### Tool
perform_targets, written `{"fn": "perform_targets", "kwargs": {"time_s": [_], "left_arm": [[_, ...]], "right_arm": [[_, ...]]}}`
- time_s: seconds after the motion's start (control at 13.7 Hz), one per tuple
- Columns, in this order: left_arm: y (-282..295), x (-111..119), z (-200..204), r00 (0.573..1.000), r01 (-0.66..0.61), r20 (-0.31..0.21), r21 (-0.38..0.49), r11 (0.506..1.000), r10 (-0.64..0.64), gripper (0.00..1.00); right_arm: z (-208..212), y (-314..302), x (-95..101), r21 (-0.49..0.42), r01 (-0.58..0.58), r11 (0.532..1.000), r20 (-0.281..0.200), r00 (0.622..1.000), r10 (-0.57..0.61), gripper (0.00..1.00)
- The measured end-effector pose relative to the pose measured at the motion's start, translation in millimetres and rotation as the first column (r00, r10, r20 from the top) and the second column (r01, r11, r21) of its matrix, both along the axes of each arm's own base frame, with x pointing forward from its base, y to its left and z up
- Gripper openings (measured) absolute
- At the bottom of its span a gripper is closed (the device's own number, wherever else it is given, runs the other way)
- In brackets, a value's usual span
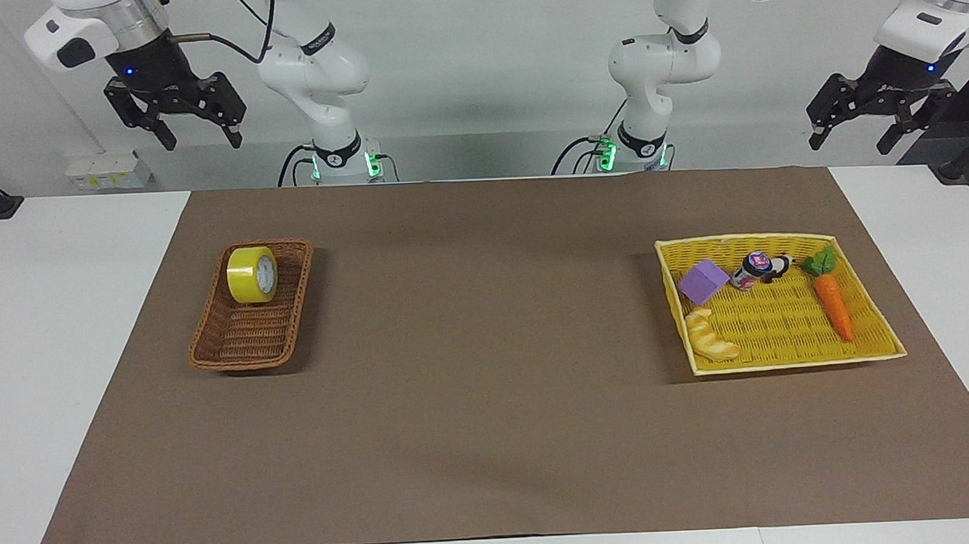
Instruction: Move tape to another basket
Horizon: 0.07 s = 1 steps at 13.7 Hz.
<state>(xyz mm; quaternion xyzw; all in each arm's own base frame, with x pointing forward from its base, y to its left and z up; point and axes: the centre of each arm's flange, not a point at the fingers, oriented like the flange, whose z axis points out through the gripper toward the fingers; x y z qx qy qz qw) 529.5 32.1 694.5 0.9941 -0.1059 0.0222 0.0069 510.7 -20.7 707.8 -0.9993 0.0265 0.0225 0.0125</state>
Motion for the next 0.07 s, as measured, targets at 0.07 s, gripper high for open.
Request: {"fn": "perform_targets", "kwargs": {"time_s": [0.07], "left_arm": [[-0.1,0.0,0.0,1.000,0.000,0.000,0.000,1.000,0.000,1.00]], "right_arm": [[0.0,0.0,0.0,0.000,0.000,1.000,0.000,1.000,0.000,1.00]]}}
